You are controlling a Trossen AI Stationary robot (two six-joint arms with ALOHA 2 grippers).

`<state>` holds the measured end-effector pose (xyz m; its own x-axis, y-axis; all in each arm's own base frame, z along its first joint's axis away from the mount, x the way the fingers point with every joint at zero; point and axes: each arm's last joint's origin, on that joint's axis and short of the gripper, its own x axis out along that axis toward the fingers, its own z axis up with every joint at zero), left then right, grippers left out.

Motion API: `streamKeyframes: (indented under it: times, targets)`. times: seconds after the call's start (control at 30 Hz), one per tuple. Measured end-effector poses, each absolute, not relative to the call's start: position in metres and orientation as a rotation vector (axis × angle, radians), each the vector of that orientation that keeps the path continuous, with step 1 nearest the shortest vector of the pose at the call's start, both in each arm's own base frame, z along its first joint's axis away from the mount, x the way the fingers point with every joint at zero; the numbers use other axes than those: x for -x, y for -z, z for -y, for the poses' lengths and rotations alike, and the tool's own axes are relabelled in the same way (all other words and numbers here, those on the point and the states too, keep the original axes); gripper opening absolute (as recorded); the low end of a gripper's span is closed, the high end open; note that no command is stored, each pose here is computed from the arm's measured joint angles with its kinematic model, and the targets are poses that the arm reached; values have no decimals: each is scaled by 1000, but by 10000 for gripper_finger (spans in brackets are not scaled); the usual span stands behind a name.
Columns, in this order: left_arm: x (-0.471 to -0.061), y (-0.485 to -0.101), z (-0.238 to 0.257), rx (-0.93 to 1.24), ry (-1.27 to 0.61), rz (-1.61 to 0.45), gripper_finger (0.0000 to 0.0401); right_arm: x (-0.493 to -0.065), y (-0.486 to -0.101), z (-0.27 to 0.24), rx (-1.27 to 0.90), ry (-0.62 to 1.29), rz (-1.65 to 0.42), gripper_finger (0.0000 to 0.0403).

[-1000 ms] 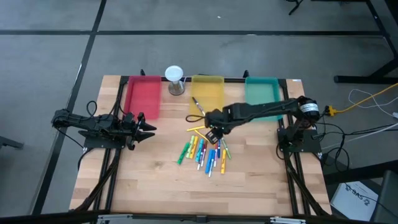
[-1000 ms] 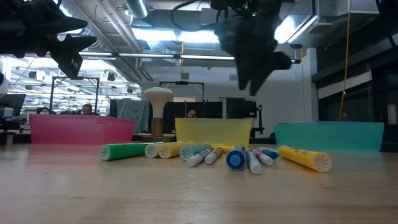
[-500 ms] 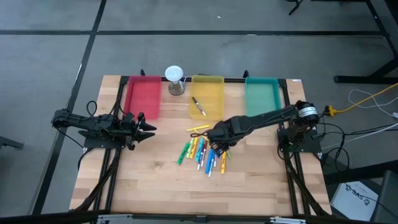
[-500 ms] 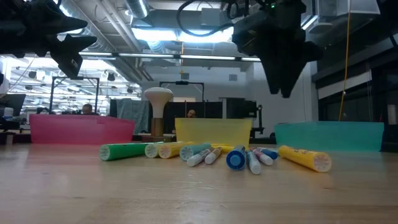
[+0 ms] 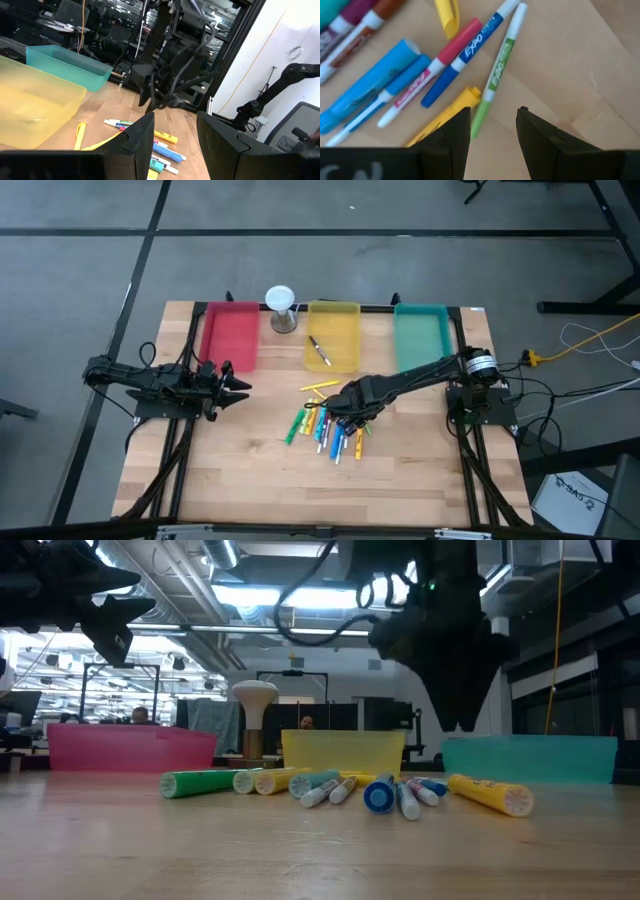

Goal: Pick & Place Markers
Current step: Put the green marker into the yellow bin

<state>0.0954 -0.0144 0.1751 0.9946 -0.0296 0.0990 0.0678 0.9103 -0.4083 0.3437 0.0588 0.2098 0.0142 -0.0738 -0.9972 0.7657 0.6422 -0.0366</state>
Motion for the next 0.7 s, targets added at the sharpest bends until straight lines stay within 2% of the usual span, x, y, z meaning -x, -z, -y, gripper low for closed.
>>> streamKeyframes:
  times: [0.33, 0.7]
  targets:
    - [-95, -175, 14, 424, 50, 91, 143, -334, -184, -55, -629, 833, -1421, 156]
    - [-95, -175, 14, 424, 51, 92, 143, -344, -179, -50, -693, 802, -1320, 156]
